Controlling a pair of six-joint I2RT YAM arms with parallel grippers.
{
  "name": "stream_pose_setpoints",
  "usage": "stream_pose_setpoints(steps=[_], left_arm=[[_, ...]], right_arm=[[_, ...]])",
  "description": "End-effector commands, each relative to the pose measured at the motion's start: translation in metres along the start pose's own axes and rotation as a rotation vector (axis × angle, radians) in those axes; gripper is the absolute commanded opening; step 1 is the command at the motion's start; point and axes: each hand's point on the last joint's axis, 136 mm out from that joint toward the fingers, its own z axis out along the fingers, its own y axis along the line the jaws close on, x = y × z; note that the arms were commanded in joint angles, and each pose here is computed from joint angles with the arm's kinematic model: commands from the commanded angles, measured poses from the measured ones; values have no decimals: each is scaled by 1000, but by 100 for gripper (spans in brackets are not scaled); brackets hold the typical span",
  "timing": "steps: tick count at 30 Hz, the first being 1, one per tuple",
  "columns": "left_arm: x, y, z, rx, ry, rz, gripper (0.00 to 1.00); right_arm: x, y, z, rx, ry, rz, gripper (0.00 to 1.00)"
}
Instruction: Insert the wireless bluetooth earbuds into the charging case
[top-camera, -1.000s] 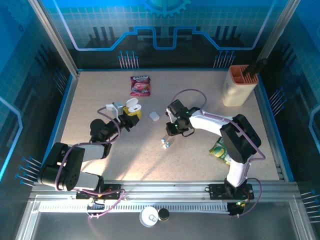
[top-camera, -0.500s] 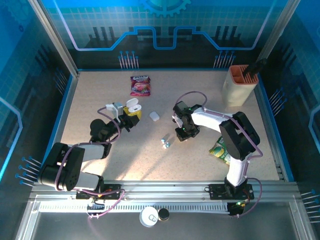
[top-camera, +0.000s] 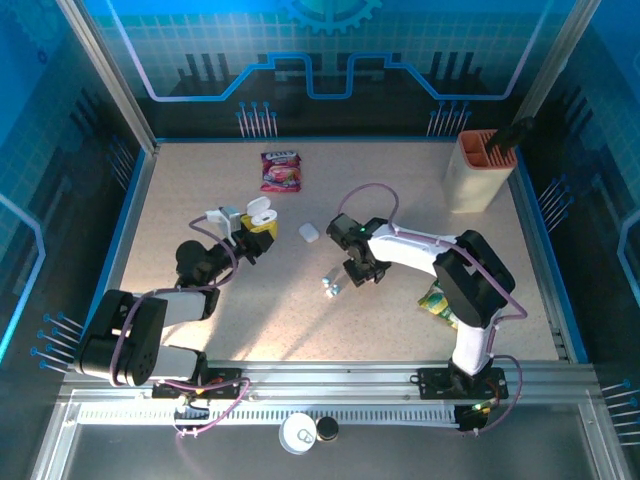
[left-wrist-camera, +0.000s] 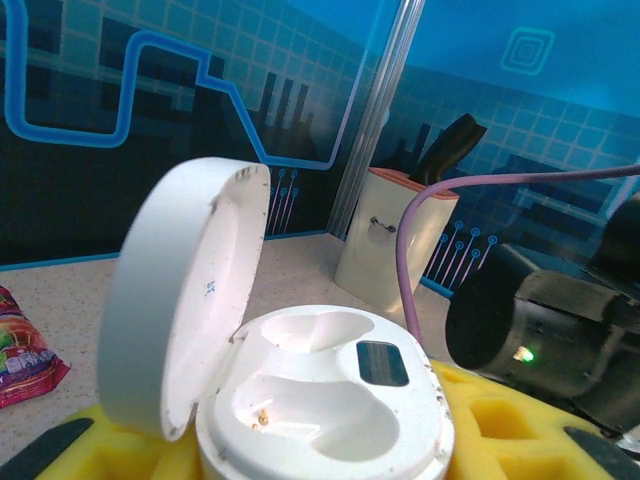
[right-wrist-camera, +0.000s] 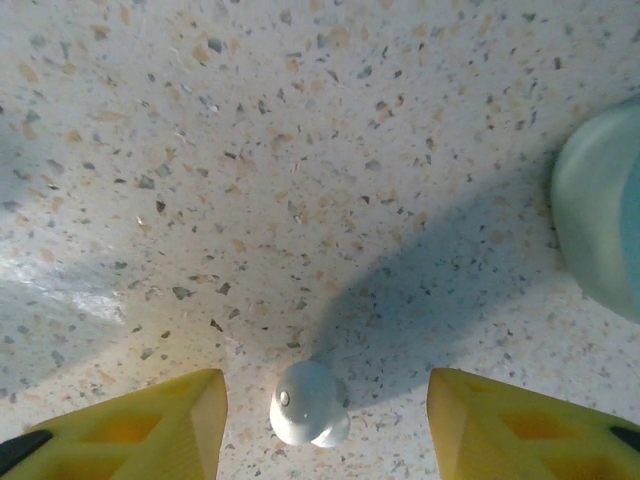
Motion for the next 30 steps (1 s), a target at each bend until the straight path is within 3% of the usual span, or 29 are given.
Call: stream_pose_setpoints(steps=[1,11,30], left_arm=[[-13,-4,0,24,-36,26,22],[-14,-5,2,38,-32,18,22],[-12,-5,5,51,-24,-4,23]], right_arm=[[-2,-10,-13,136,-42,54,53],[2,3,-4,252,8,14,34],[9,1,9,292,51,-7,26]])
